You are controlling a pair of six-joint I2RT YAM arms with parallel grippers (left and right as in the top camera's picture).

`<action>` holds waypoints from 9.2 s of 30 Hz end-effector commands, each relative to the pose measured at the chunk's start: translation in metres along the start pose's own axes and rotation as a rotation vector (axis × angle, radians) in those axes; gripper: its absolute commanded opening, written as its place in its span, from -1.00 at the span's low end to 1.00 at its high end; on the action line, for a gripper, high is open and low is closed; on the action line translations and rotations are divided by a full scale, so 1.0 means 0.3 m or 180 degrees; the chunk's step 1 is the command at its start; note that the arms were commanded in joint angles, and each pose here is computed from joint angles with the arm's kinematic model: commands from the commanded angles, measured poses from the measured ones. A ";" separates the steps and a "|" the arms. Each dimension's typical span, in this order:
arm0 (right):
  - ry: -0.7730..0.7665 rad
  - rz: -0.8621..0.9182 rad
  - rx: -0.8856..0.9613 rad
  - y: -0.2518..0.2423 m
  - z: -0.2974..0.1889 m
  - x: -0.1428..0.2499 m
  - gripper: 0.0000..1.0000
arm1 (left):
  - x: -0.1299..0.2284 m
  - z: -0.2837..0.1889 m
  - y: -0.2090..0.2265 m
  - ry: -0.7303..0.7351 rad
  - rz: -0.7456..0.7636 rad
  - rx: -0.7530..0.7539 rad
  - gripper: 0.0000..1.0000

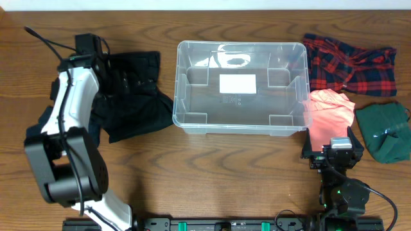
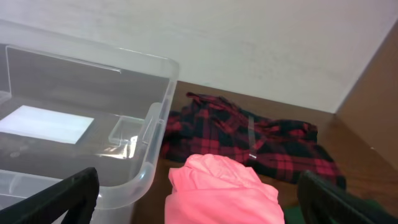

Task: Pack container
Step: 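Lower the left gripper and grasp the black garment on top, then lift the black garment and carry it right over the container, then lower the black garment into the container and open the left gripper, then withdraw the left gripper back to the remaining black clothes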

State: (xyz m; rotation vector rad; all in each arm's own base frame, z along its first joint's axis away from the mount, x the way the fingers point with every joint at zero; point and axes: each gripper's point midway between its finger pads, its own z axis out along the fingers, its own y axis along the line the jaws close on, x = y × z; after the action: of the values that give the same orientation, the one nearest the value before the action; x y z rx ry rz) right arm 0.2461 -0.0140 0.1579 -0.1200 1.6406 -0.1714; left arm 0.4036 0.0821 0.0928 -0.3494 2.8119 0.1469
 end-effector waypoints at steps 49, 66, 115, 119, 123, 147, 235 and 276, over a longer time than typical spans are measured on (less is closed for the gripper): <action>-0.0006 -0.0034 -0.0031 0.009 -0.001 -0.001 0.98 | -0.019 -0.084 -0.008 -0.0151 -0.0080 0.0142 -0.88; -0.0005 -0.0034 -0.0031 0.009 -0.001 0.000 0.99 | -0.061 -0.655 -0.297 -0.1269 -0.0079 0.1441 -0.88; -0.0006 -0.0034 -0.0032 0.009 -0.001 -0.001 0.98 | 0.125 -0.628 -0.952 -0.0115 0.0251 0.2275 -0.88; -0.0006 -0.0034 -0.0032 0.009 -0.001 -0.001 0.98 | 0.128 -0.600 -0.979 -0.0099 0.0060 0.2158 -0.88; -0.0006 -0.0034 -0.0031 0.009 -0.001 -0.001 0.98 | 0.109 -0.607 -0.997 -0.0071 -0.0232 0.2230 -0.88; -0.0006 -0.0034 -0.0032 0.009 -0.001 -0.001 0.98 | 0.205 -0.338 -0.939 0.0003 -0.0316 0.1694 -0.88; -0.0005 -0.0034 -0.0031 0.009 -0.001 0.000 0.98 | 0.397 -0.052 -0.921 -0.0165 0.1552 0.0151 -0.89; -0.0005 -0.0034 -0.0031 0.009 -0.001 0.000 0.98 | -0.177 -0.086 0.087 -0.0470 0.0290 -0.0898 0.66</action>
State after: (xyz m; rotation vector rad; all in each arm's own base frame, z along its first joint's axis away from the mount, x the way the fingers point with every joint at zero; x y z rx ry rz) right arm 0.2461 -0.0140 0.1579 -0.1203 1.6406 -0.1717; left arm 0.4334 0.1221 0.1584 -0.4468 2.5719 0.5803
